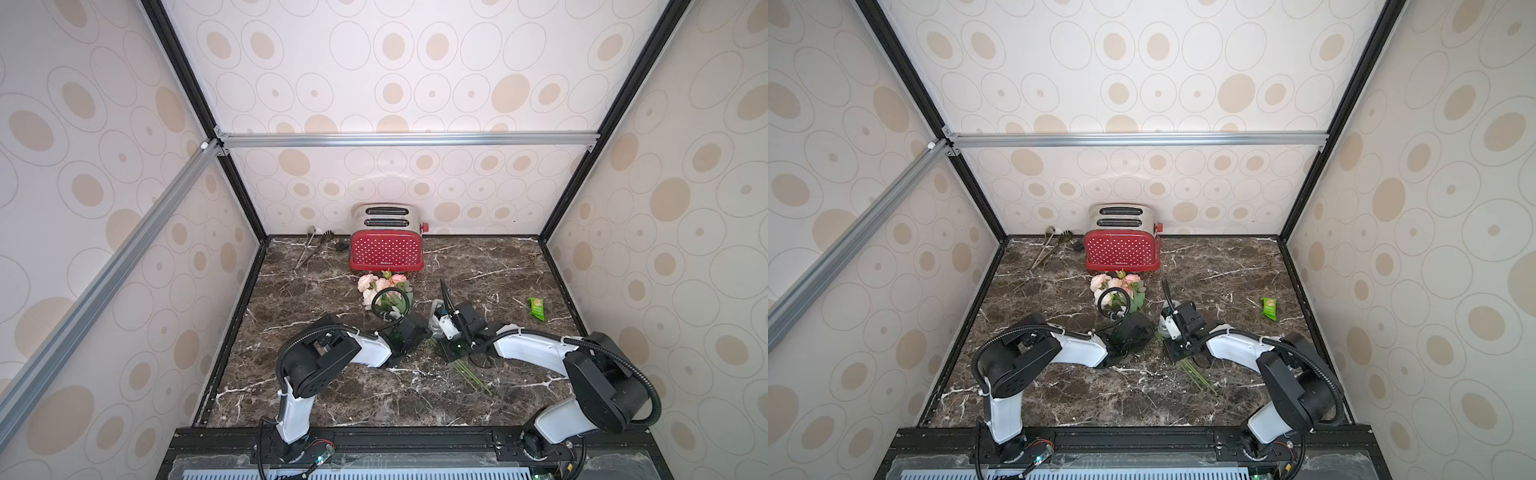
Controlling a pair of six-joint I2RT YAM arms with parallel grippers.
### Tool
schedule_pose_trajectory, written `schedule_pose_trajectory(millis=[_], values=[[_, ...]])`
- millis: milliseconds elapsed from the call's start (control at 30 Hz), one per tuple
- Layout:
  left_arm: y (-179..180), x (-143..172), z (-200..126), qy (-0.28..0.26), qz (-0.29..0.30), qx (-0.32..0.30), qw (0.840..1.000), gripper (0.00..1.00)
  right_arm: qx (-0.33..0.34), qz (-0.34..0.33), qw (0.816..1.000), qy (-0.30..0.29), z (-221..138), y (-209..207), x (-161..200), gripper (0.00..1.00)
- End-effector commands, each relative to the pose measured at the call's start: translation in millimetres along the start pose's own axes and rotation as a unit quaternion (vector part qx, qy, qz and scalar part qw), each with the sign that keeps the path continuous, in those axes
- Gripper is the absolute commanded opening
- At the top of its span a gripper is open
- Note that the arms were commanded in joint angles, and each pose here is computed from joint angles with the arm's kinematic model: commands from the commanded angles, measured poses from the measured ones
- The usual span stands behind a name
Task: Wrap bouquets with tape
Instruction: Place the unwrapped bouquet at the center of the board, then adjust the flowers at the center of the board.
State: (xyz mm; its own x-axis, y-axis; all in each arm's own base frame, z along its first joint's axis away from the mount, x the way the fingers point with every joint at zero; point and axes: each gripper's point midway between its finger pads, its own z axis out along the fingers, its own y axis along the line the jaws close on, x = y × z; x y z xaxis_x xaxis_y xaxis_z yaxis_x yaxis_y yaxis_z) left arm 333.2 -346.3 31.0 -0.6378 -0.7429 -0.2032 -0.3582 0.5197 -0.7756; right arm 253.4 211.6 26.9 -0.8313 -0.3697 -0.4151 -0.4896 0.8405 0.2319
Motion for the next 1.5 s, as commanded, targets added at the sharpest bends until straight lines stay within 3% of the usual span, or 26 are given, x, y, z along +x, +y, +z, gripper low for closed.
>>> schedule_pose_trajectory(millis=[0,200,467,933,1233,1467], values=[[8.6,-1.4,1.0,0.004,0.004,-0.028,1.0,0.16,0.003,-0.014,1.0,-0.012,-3.2,3.6,-9.1,0.41],[9.1,-3.6,-3.1,0.01,0.006,-0.049,0.999,0.38,0.008,-0.011,0.999,-0.031,-11.5,3.0,-15.0,0.42],[15.3,-16.4,-13.8,0.011,0.038,-0.119,0.992,0.38,0.014,0.016,0.996,-0.085,-33.6,2.9,-27.9,0.44],[3.3,-32.9,-34.2,0.016,0.056,-0.154,0.986,0.37,0.014,0.041,0.993,-0.111,-41.1,1.1,-29.0,0.44],[-2.1,-31.9,-21.9,0.043,0.104,-0.211,0.971,0.38,0.023,0.051,0.987,-0.149,-53.1,-3.1,-32.2,0.44],[22.3,-22.2,-18.5,0.079,0.118,-0.278,0.95,0.42,0.04,0.054,0.984,-0.166,-61.7,-11.4,-29.7,0.45]])
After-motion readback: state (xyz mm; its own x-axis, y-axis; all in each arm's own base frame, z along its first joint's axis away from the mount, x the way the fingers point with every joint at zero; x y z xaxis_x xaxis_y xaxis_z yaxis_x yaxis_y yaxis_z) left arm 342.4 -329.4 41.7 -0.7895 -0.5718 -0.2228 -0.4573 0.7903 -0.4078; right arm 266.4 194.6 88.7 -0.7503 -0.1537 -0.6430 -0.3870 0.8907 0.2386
